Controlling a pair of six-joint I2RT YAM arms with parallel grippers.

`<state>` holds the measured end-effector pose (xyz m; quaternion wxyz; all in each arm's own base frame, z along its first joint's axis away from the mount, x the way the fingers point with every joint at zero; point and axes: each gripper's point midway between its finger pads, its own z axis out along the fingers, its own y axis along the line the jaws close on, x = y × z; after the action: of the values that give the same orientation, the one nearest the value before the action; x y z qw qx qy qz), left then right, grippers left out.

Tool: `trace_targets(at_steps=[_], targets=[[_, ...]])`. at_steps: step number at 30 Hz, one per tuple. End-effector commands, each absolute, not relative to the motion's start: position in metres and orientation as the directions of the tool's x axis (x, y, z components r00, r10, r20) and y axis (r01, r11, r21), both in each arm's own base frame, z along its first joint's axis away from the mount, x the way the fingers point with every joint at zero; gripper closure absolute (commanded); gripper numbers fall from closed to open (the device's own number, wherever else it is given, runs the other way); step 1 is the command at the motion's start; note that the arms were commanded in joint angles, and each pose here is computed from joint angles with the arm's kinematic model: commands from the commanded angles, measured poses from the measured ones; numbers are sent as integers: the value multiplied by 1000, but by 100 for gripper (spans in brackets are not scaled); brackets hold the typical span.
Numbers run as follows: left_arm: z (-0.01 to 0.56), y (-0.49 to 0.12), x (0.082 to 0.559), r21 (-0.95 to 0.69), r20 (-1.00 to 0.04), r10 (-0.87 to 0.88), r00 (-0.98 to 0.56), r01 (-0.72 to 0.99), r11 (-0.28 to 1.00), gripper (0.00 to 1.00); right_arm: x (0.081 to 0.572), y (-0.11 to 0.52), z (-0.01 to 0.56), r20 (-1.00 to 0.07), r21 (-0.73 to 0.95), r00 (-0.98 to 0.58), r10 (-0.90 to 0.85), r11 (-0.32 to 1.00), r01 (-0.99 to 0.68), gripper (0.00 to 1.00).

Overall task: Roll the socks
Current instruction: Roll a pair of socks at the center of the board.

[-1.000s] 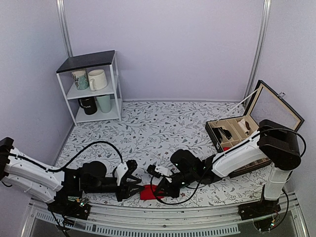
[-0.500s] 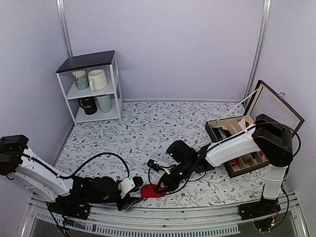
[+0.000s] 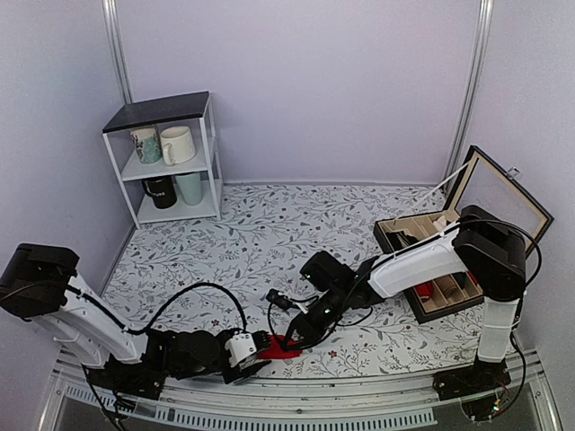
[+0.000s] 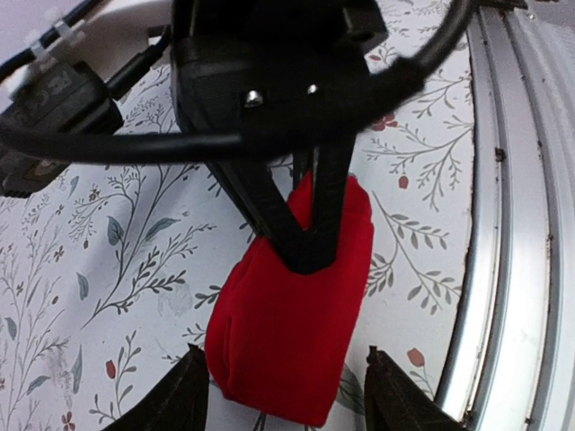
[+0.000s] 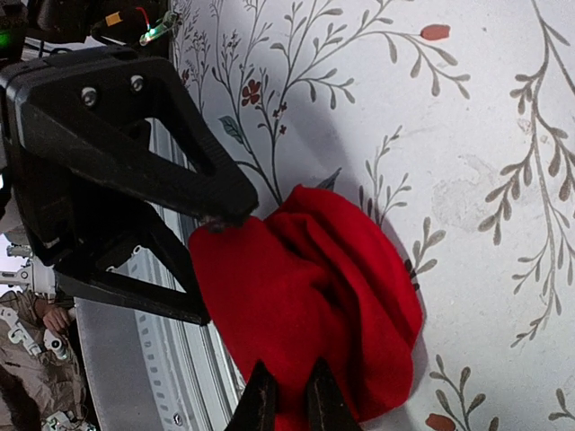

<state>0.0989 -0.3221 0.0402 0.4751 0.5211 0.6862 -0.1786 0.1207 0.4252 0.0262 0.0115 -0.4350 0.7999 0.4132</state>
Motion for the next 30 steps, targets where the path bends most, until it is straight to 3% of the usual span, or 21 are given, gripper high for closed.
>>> trace_targets(at_steps=[1,7,11,15,18,20,26,30], targets=[[46,-338,95,275,-851,522,47,889,367,41,96,347,-55,-8,553,-674,-739,559,-618,97],[41,-341,97,272,-857,514,46,886,375,42,95,347,-55,-2,558,-671,-742,556,-616,97],[39,-345,95,264,-859,511,47,894,362,49,94,347,-56,3,561,-670,-743,556,-613,97],[36,-348,92,258,-854,518,47,903,344,74,94,346,-57,8,561,-670,-742,558,-611,97],[34,-349,90,250,-851,523,43,910,332,83,94,347,-58,8,562,-671,-742,558,-611,97],[31,-351,90,236,-849,527,31,916,325,100,94,347,-58,10,563,-671,-742,559,-609,96],[16,-345,95,142,-830,553,-73,931,337,100,99,352,-52,-31,559,-668,-743,542,-628,92],[8,-330,101,43,-813,550,-189,923,381,100,117,365,-38,-156,519,-661,-734,508,-687,76]])
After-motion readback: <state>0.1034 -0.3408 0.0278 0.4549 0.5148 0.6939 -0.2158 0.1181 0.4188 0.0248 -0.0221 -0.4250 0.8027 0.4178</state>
